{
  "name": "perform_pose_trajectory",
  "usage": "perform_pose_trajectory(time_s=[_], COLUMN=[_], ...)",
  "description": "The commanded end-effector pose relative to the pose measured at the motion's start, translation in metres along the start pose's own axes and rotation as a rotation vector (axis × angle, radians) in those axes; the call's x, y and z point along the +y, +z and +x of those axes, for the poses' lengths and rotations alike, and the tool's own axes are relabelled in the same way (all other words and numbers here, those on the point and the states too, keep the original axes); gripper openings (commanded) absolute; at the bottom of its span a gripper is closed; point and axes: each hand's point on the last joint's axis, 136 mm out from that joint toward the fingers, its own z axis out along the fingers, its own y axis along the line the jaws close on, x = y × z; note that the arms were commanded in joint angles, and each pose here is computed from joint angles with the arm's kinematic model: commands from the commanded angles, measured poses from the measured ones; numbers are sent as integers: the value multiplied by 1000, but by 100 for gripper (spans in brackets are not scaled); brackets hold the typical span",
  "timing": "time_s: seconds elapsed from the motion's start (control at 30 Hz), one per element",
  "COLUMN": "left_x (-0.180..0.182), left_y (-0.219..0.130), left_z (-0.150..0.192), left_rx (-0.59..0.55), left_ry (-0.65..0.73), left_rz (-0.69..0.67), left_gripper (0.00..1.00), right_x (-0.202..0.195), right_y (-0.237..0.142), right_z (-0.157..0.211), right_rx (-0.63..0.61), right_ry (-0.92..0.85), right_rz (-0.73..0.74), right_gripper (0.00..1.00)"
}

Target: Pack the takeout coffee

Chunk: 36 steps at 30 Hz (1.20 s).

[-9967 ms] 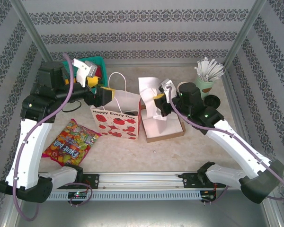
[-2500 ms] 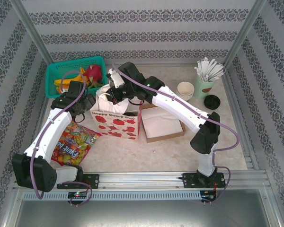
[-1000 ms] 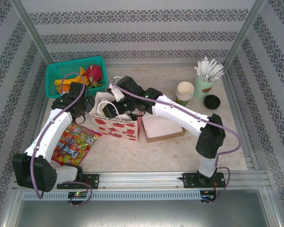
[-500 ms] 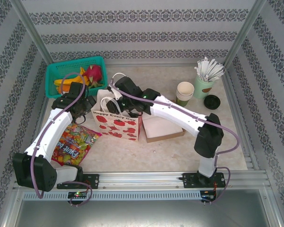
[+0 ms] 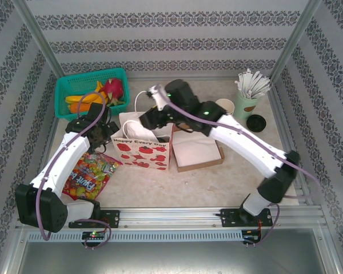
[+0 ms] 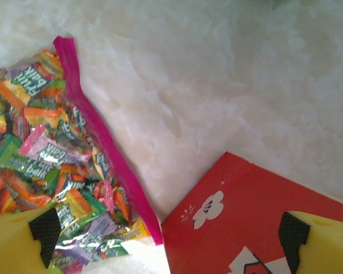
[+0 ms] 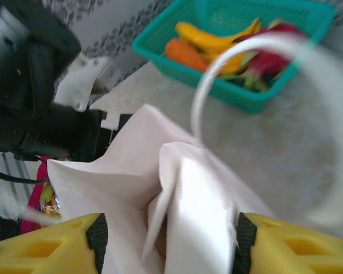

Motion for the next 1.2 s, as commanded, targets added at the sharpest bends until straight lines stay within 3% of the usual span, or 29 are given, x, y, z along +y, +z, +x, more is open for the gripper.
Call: perform_pose_trajectory(time_s=[0.0, 0.17, 0.3, 0.5, 0.6, 0.63, 0.73, 0.97, 1.17], left_x=[13, 1, 6, 39, 54, 57, 67, 98, 115], left_y=[-8, -17, -23, -43, -56, -60, -62, -47, -5], left_z=[19, 41, 47, 9, -19, -28, -52, -91, -95], left_rx=[41, 111, 104, -121, -247, -288, -399, -624, -667], left_ry=[-1, 28, 36, 5, -25, -31, -46, -41, -46], left_rz=[-41, 11, -8, -109, -137, -141, -181, -346, -362], left_gripper=[99, 100, 100, 100, 100, 100, 100, 100, 100], right_x=[-26, -72, -112, -176, -209, -219, -242, -275, -300], right_y=[-24, -78, -114, -164, -192, -201, -223, -236, -230], right_z=[6, 3, 18, 60, 94, 107, 146, 221, 264], right_rx=[-29, -147, -205, -257, -291, -308, -340, -327, -240], right_ry=[-4, 89, 199, 340, 436, 470, 567, 651, 667], right_rz=[115, 315, 463, 750, 914, 959, 1073, 1220, 1326], right_gripper=[68, 74, 79, 85, 87, 98, 98, 98, 98])
